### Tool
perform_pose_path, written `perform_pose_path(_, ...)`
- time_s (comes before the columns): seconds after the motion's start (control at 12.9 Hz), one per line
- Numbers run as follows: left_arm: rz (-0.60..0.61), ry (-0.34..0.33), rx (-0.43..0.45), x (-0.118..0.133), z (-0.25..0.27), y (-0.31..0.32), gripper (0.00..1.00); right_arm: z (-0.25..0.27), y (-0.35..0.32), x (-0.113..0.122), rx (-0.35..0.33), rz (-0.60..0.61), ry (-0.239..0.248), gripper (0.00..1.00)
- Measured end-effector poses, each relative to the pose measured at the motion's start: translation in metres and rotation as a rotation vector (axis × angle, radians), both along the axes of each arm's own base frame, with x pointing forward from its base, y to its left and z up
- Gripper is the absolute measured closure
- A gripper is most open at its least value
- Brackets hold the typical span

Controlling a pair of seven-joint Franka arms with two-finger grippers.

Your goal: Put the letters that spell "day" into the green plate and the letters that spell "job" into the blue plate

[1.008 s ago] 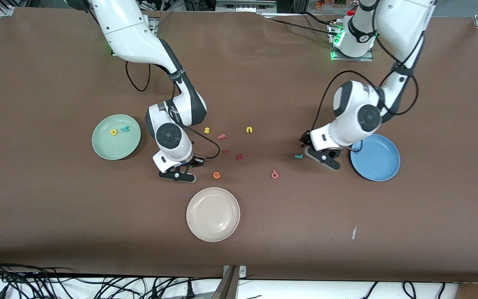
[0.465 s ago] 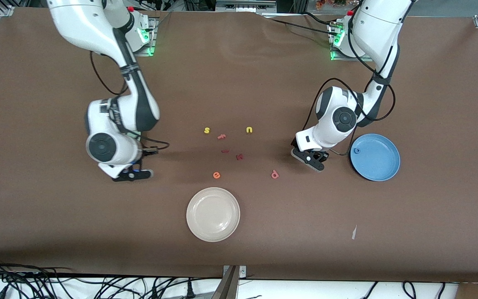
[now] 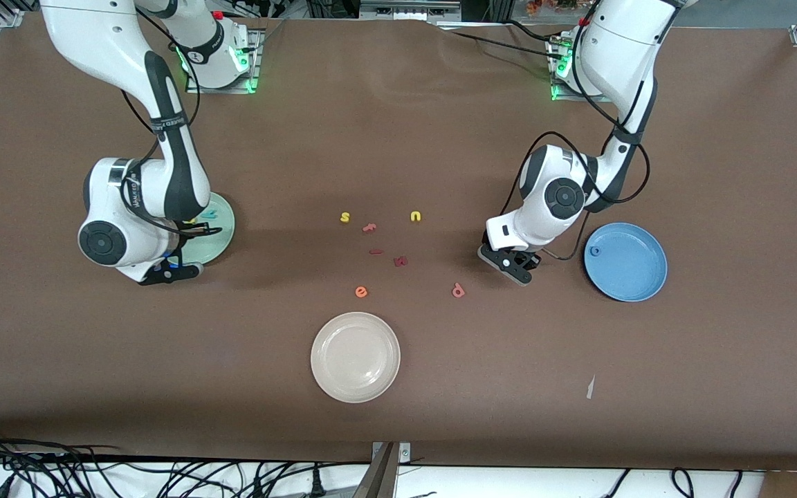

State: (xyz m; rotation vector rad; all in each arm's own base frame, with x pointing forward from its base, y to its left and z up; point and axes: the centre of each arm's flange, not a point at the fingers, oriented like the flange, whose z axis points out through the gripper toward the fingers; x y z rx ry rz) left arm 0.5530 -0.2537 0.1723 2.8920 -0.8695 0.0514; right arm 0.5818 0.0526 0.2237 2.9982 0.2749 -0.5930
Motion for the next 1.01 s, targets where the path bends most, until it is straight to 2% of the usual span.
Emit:
perform_pose_path(0.08,-0.001,-0.001,0.000,0.000,0.000,0.000,0.47,-0.010,-0.005,-0.006,-0.004,-0.001,-0.015,0.70)
perform_pose_path(0.23,-0.001,-0.006,0.000,0.003,0.001,0.001,0.67,-0.024,-0.009,-0.014,-0.011,0.000,-0.034,0.70)
perform_pose_path(0.31,-0.002,-0.006,0.001,0.003,0.001,0.001,0.78,-0.025,-0.008,-0.015,-0.011,0.001,-0.038,0.65)
perform_pose_path(0.39,-0.003,-0.006,0.001,0.003,0.001,0.001,0.78,-0.021,-0.006,-0.013,-0.009,0.000,-0.043,0.54)
perform_pose_path(0.47,-0.003,-0.006,0.001,0.003,0.001,0.001,0.85,-0.013,-0.003,-0.009,-0.005,-0.004,-0.041,0.42)
perform_pose_path(0.7,0.009,-0.025,0.003,0.011,0.007,0.009,0.84,0.042,0.015,0.012,0.021,-0.004,-0.006,0.07)
perform_pose_path(0.78,0.033,-0.042,0.002,0.022,0.017,0.023,0.84,0.066,0.021,0.020,0.030,-0.001,0.008,0.00)
perform_pose_path(0.85,0.067,-0.045,0.000,0.033,0.030,0.044,0.84,0.089,0.023,0.025,0.036,-0.002,0.018,0.00)
perform_pose_path(1.01,0.127,0.004,-0.008,0.048,0.065,0.101,0.84,0.128,0.024,0.031,0.041,-0.006,0.044,0.00)
